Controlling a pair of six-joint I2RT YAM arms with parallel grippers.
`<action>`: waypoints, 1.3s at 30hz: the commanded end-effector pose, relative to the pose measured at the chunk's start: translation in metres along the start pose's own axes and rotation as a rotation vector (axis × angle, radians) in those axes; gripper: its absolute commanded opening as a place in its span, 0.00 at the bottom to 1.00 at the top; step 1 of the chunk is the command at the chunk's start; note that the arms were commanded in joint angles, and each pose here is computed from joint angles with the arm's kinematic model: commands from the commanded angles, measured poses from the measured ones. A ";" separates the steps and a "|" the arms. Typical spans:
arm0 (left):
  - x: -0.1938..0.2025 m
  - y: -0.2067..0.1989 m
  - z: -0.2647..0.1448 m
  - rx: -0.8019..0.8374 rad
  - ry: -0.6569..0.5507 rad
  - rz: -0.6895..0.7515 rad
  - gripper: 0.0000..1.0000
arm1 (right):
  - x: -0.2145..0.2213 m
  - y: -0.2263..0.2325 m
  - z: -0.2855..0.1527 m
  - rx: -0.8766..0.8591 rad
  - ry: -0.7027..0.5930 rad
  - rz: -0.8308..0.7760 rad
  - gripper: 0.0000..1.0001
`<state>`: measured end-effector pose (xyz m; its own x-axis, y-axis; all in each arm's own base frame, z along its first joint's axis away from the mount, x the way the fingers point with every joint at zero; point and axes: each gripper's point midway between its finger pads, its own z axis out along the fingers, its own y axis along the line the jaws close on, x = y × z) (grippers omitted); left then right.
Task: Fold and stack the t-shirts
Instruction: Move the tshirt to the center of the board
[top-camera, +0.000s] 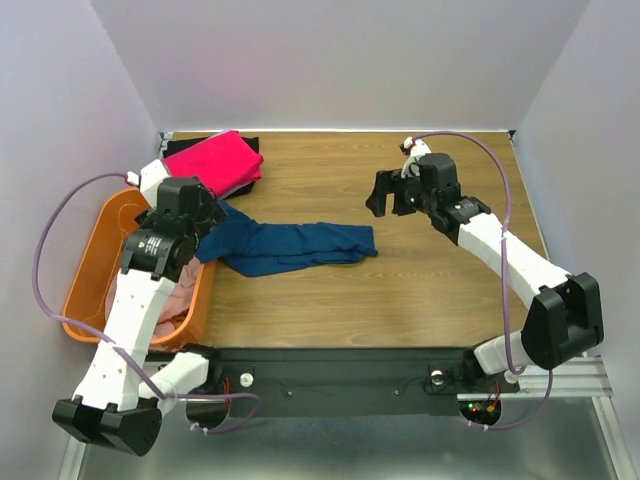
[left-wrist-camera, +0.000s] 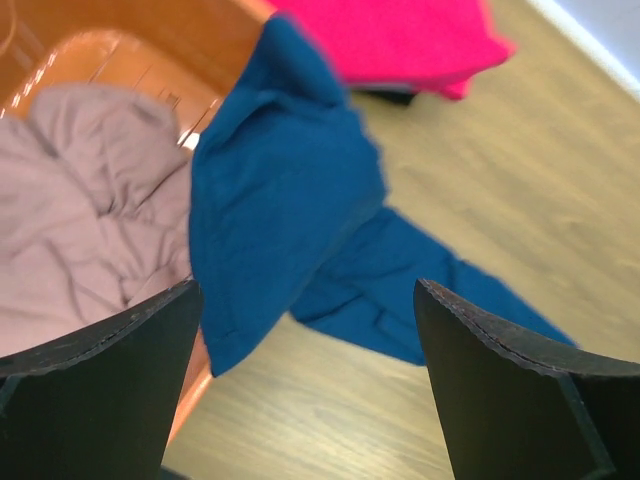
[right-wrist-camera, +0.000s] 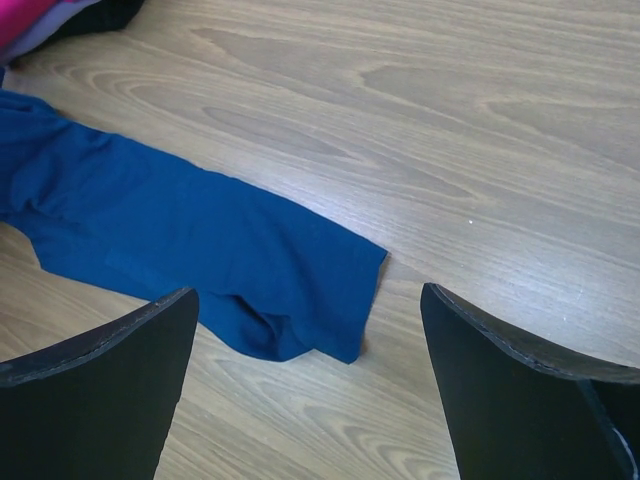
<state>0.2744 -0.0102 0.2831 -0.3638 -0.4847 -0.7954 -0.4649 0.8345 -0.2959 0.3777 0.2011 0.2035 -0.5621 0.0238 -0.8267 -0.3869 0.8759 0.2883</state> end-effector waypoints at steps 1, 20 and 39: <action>0.013 0.024 0.010 -0.094 -0.008 -0.049 0.99 | -0.027 0.018 -0.010 -0.060 -0.069 -0.030 0.98; 0.053 0.051 0.049 -0.142 -0.003 -0.058 0.93 | -0.028 0.016 -0.017 -0.049 -0.075 -0.046 0.98; -0.037 -0.016 0.024 0.154 -0.225 -0.108 0.00 | -0.025 0.012 -0.021 -0.027 -0.070 -0.049 0.98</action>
<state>0.2915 0.0056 0.2225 -0.2983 -0.5329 -0.7919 -0.4899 0.7975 -0.3522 0.3705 0.2005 0.2098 -0.5511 -0.0026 -0.8344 -0.4177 0.8665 0.2732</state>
